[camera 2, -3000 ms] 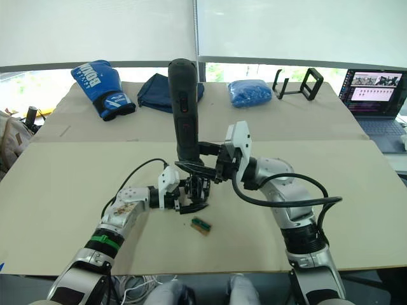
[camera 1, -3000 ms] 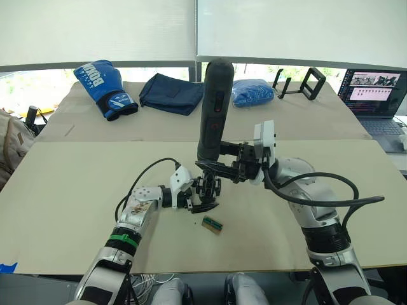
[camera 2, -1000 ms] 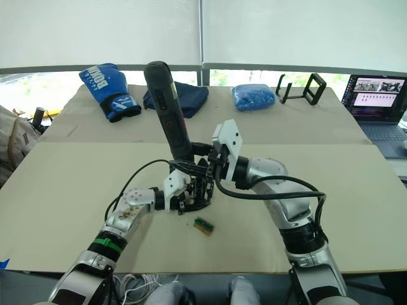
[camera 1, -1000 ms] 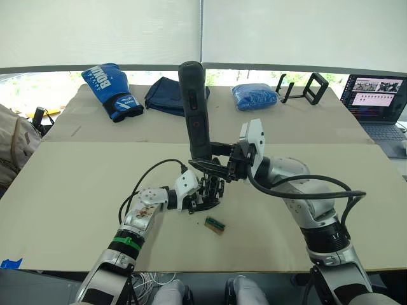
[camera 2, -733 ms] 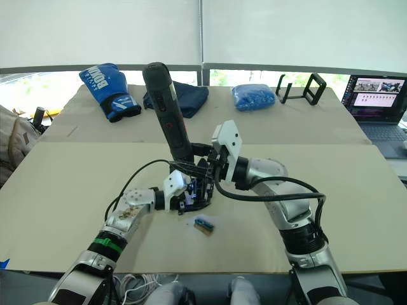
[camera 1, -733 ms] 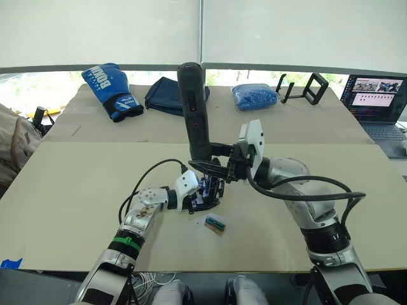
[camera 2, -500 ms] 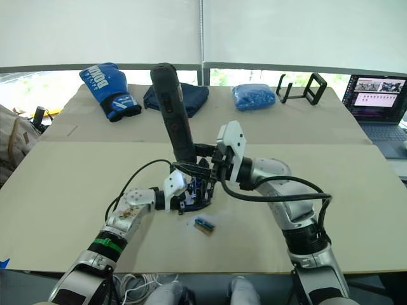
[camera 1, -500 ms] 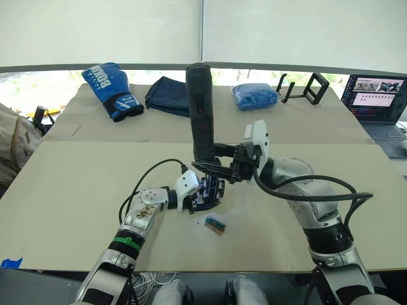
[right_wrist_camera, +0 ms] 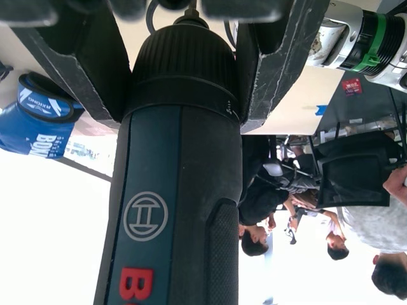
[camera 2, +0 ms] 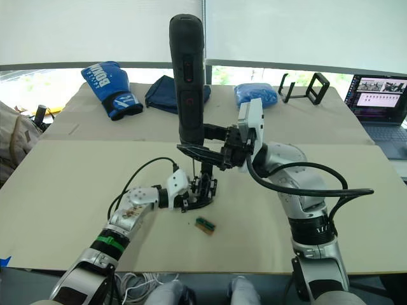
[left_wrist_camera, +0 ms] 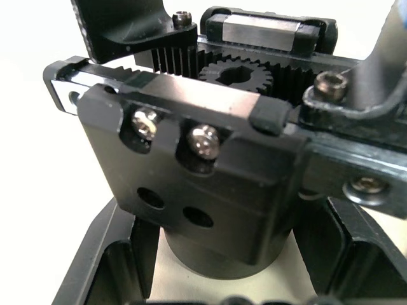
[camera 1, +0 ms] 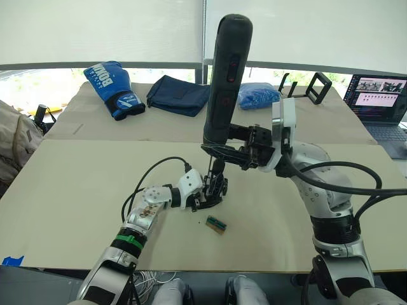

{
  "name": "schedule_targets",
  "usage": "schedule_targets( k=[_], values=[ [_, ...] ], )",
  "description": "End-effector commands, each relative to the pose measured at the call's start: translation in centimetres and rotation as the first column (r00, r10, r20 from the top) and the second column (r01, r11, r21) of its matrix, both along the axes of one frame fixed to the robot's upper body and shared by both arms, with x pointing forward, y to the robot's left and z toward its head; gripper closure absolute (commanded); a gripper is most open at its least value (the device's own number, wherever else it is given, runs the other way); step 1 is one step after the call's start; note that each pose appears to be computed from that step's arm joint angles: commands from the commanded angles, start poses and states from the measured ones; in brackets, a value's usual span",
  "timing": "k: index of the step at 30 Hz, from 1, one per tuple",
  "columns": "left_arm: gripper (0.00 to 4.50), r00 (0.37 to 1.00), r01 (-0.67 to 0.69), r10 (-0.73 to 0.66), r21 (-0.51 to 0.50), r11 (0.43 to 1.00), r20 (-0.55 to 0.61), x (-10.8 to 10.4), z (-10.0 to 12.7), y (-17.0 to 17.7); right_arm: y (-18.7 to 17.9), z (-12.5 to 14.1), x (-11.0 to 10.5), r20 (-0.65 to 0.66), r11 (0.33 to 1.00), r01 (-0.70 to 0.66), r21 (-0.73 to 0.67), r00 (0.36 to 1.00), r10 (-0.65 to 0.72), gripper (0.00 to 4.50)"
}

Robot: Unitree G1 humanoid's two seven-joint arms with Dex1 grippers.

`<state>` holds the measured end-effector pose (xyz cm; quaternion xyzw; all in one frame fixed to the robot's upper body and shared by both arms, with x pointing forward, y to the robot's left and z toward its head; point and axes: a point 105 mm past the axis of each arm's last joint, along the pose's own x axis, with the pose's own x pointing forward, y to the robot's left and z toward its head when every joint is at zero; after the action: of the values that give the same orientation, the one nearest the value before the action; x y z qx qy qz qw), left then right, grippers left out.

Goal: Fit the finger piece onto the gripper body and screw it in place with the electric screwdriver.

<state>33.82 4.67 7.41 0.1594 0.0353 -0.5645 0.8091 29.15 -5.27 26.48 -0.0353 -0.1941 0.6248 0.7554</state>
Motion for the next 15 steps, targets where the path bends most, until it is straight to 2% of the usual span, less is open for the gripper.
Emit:
schedule_targets(
  k=[1, 2, 4, 7, 15],
  values=[
    [2.09, 0.998, -0.047, 0.049, 0.075, 0.996, -0.032, 0.4, -1.7, 0.6, -1.3, 2.9, -1.3, 0.122, 0.997, -0.007, 0.078, 0.992, -0.003, 2.56],
    [2.09, 0.997, -0.054, 0.057, 0.064, 0.997, -0.045, 0.5, -1.7, 0.7, -1.5, 3.2, -1.5, 0.133, 0.996, -0.009, 0.087, 0.991, -0.003, 2.56],
    [1.07, 0.996, -0.065, 0.067, 0.051, 0.997, -0.054, 0.6, -1.6, 0.8, -1.9, 3.8, -1.9, 0.152, 0.995, -0.013, 0.104, 0.988, -0.003, 2.56],
    [0.03, 0.996, -0.076, 0.078, 0.048, 0.996, -0.047, 0.7, -1.5, 1.1, -2.3, 4.4, -2.2, 0.167, 0.993, -0.011, 0.12, 0.986, -0.009, 2.56],
    [0.03, 0.996, -0.085, 0.086, 0.031, 0.996, -0.038, -0.4, -1.2, 3.5, -4.7, 4.6, -2.7, 0.159, 0.991, 0.059, 0.12, 0.984, -0.078, 2.56]
  ],
)
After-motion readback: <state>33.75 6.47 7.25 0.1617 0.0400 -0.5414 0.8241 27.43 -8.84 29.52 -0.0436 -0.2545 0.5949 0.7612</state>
